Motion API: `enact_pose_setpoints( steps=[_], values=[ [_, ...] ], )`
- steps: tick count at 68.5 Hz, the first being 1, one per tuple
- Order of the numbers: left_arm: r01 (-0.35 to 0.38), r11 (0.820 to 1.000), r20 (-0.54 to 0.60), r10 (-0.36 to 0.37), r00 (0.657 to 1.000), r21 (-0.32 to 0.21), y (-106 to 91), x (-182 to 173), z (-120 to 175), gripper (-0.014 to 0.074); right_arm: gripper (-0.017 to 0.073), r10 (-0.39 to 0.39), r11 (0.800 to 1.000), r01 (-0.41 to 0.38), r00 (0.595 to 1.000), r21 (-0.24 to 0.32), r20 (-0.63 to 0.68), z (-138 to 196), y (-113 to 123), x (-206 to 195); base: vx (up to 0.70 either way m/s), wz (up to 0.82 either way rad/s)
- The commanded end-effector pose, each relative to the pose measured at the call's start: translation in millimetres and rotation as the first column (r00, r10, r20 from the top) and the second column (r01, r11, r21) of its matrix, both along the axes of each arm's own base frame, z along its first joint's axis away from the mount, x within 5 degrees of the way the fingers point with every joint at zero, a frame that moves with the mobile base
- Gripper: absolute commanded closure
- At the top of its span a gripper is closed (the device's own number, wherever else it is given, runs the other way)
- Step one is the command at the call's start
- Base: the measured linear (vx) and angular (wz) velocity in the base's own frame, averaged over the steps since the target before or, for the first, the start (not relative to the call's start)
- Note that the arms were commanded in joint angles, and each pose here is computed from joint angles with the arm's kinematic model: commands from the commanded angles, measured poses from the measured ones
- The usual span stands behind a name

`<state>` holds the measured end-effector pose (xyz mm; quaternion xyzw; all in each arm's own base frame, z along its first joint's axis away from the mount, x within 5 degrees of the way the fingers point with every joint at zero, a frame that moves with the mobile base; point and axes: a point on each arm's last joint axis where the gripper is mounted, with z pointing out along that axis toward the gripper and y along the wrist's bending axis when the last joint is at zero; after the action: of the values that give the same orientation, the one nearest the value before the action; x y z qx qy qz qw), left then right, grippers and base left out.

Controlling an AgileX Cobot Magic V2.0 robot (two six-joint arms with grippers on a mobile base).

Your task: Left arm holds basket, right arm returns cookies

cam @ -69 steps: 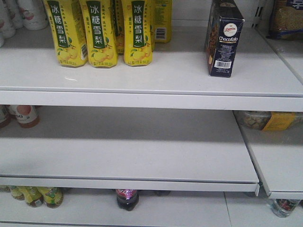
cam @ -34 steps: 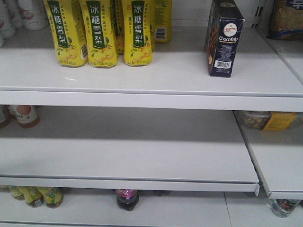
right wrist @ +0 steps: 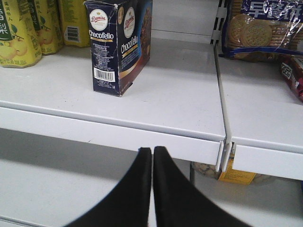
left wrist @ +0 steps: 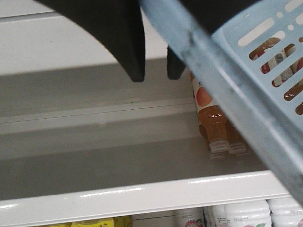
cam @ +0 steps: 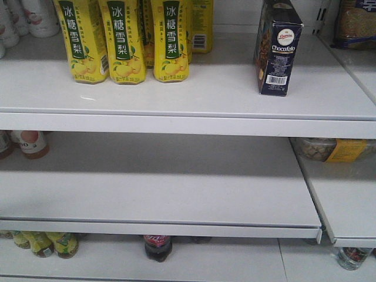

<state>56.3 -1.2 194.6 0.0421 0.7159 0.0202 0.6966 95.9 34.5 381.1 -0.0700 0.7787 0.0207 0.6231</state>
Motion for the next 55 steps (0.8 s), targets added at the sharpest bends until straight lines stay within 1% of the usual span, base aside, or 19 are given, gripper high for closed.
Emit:
enact_pose_setpoints(
  steps=[1, 5, 9, 13, 18, 19, 23, 25, 28, 31, 36, 43, 44, 45, 46, 48, 49, 53, 55],
  values=[
    [0.008, 1.000, 0.131, -0.011, 0.991, 0.023, -0.9, -2.1, 17.6, 0.0600, 0.0566, 0.005, 1.000, -0.004, 0.997, -0.013, 0.083, 12.7, -0.2, 1.2, 0.00, 0.00],
    [0.008, 1.000, 0.131, -0.011, 0.991, 0.023, -0.9, -2.1, 17.6, 0.0600, 0.0566, -0.003, 0.999, 0.007, 0.996, -0.045, 0.092, 13.2, -1.6, 1.4, 0.00, 0.00],
    [0.008, 1.000, 0.131, -0.011, 0.991, 0.023, -0.9, -2.1, 17.6, 0.0600, 0.0566, 0.002, 0.999, 0.002, 0.995, -0.044, 0.098, 13.8, -1.1, 1.4, 0.00, 0.00],
    [0.008, 1.000, 0.131, -0.011, 0.991, 0.023, -0.9, -2.1, 17.6, 0.0600, 0.0566, 0.028, 0.999, -0.024, 0.994, -0.037, 0.103, 13.5, 1.6, 1.5, 0.00, 0.00],
    [0.008, 1.000, 0.131, -0.011, 0.991, 0.023, -0.9, -2.1, 17.6, 0.0600, 0.0566, 0.092, 0.995, -0.085, 0.984, -0.054, 0.153, 13.6, 8.0, 3.1, 0.00, 0.00],
    [0.008, 1.000, 0.131, -0.011, 0.991, 0.023, -0.9, -2.1, 17.6, 0.0600, 0.0566, 0.077, 0.996, -0.069, 0.985, -0.057, 0.152, 13.3, 6.4, 3.8, 0.00, 0.00],
    [0.008, 1.000, 0.131, -0.011, 0.991, 0.023, -0.9, -2.1, 17.6, 0.0600, 0.0566, 0.131, 0.990, -0.120, 0.975, -0.071, 0.182, 11.7, 11.5, 5.5, 0.00, 0.00],
    [0.008, 1.000, 0.131, -0.011, 0.991, 0.023, -0.9, -2.1, 17.6, 0.0600, 0.0566, 0.128, 0.991, -0.116, 0.974, -0.072, 0.186, 10.6, 11.1, 6.9, 0.00, 0.00],
    [0.008, 1.000, 0.131, -0.011, 0.991, 0.023, -0.9, -2.1, 17.6, 0.0600, 0.0566, 0.148, 0.988, -0.137, 0.968, -0.068, 0.200, 9.4, 12.9, 8.4, 0.00, 0.00],
    [0.008, 1.000, 0.131, -0.011, 0.991, 0.023, -0.9, -2.1, 17.6, 0.0600, 0.0566, 0.145, 0.989, -0.136, 0.968, -0.056, 0.206, 6.6, 11.6, 10.6, 0.00, 0.00],
    [0.008, 1.000, 0.131, -0.011, 0.991, 0.023, -0.9, -2.1, 17.6, 0.0600, 0.0566, 0.169, 0.986, -0.165, 0.958, -0.036, 0.230, 4.0, 10.8, 11.4, 0.00, 0.00],
    [0.008, 1.000, 0.131, -0.011, 0.991, 0.023, -0.9, -2.1, 17.6, 0.0600, 0.0566, 0.178, 0.984, -0.176, 0.951, -0.034, 0.253, -1.4, 6.7, 11.3, 0.00, 0.00],
    [0.008, 1.000, 0.131, -0.011, 0.991, 0.023, -0.9, -2.1, 17.6, 0.0600, 0.0566, 0.183, 0.983, -0.178, 0.948, -0.046, 0.258, -2.2, 6.2, 10.9, 0.00, 0.00],
    [0.008, 1.000, 0.131, -0.011, 0.991, 0.023, -0.9, -2.1, 17.6, 0.0600, 0.0566, 0.184, 0.983, -0.180, 0.947, -0.040, 0.262, -3.1, 5.6, 10.5, 0.00, 0.00],
    [0.008, 1.000, 0.131, -0.011, 0.991, 0.023, -0.9, -2.1, 17.6, 0.0600, 0.0566, 0.197, 0.980, -0.190, 0.942, -0.052, 0.273, -3.3, 5.7, 9.6, 0.00, 0.00],
    [0.008, 1.000, 0.131, -0.011, 0.991, 0.023, -0.9, -2.1, 17.6, 0.0600, 0.0566, 0.192, 0.981, -0.185, 0.942, -0.051, 0.277, -5.8, 3.7, 8.6, 0.00, 0.00],
    [0.008, 1.000, 0.131, -0.011, 0.991, 0.023, -0.9, -2.1, 17.6, 0.0600, 0.0566, 0.197, 0.980, -0.185, 0.938, -0.067, 0.287, -6.4, 2.6, 7.1, 0.00, 0.00],
    [0.008, 1.000, 0.131, -0.011, 0.991, 0.023, -0.9, -2.1, 17.6, 0.0600, 0.0566, 0.213, 0.977, -0.193, 0.924, -0.095, 0.316, -13.5, 0.8, 3.7, 0.00, 0.00],
    [0.008, 1.000, 0.131, -0.011, 0.991, 0.023, -0.9, -2.1, 17.6, 0.0600, 0.0566, 0.207, 0.978, -0.186, 0.923, -0.095, 0.324, -18.3, -1.2, 1.9, 0.00, 0.00]
  ],
)
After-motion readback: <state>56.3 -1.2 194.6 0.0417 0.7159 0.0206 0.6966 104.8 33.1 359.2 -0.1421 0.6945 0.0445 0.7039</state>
